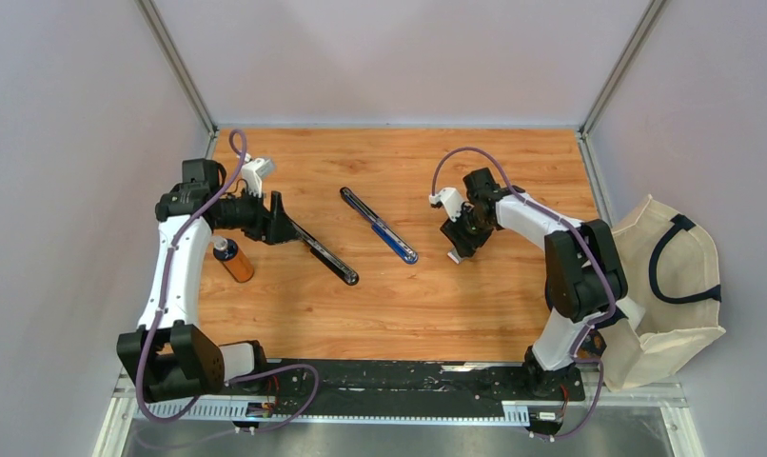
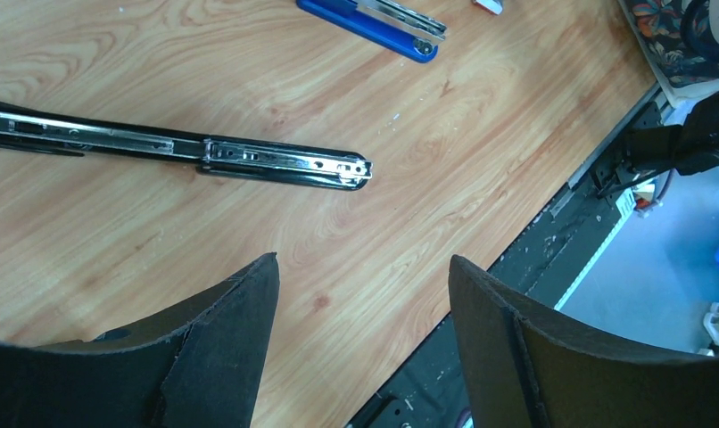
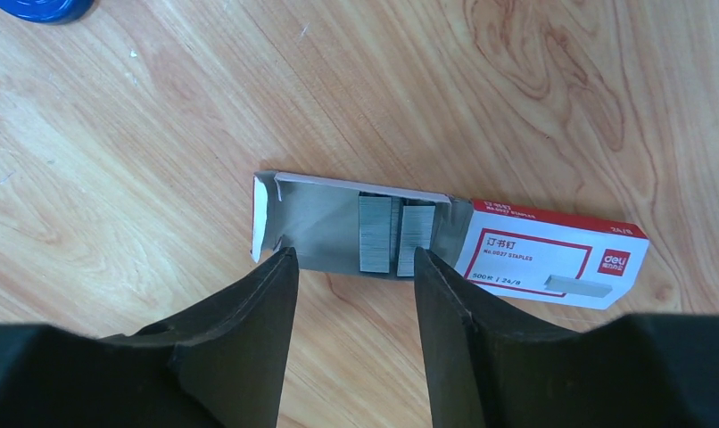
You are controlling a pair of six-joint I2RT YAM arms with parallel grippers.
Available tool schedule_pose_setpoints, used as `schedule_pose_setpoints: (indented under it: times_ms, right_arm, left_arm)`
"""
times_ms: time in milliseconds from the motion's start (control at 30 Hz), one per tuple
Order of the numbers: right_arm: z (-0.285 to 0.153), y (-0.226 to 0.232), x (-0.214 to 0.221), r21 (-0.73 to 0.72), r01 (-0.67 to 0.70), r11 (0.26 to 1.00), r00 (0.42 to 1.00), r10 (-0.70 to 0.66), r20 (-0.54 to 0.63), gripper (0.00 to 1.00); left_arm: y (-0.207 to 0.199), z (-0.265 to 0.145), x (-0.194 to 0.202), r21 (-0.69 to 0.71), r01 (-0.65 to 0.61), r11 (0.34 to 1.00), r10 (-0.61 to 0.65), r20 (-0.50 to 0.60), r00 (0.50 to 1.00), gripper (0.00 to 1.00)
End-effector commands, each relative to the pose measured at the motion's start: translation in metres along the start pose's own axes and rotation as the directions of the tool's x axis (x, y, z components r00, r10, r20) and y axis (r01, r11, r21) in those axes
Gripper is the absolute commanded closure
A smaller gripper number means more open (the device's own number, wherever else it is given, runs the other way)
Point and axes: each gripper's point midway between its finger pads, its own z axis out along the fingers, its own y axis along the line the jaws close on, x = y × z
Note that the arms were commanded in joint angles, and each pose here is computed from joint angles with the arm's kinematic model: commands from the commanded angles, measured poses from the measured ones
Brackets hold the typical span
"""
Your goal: Load the staples into the stapler
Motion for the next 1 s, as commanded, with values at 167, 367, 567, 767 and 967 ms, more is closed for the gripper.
schedule_pose_setpoints:
  times_ms: [167, 367, 567, 767, 967]
  right_arm:
    - [0.002, -0.014, -0.014, 0.049, -0.016, 0.999, 0.998, 0.014, 0.055, 0.47]
    - [0.01, -0.016, -0.009, 0.047, -0.014, 0.999, 1.0, 0.012, 0.028, 0.47]
    - [0.014, -0.015, -0.005, 0.042, -0.015, 0.999, 1.0, 0.014, 0.014, 0.48]
    - [0.016, -0.016, -0.005, 0.043, -0.018, 0.999, 1.0, 0.018, 0.01, 0.49]
    - [0.019, -0.018, -0.002, 0.045, -0.025, 0.999, 1.0, 0.025, -0.005, 0.59]
  left_arm:
    - [0.005, 0.007, 0.002, 0.046, 0.011, 0.999, -0.01, -0.02, 1.0, 0.22]
    - [0.004, 0.008, 0.003, 0.051, 0.013, 0.999, -0.012, -0.018, 1.0, 0.22]
    - [0.004, 0.009, 0.005, 0.056, 0.015, 0.998, -0.014, -0.018, 1.0, 0.22]
    - [0.004, 0.009, 0.004, 0.057, 0.014, 0.998, -0.014, -0.016, 1.0, 0.22]
    - [0.003, 0.009, 0.005, 0.059, 0.012, 0.998, -0.011, -0.013, 1.0, 0.22]
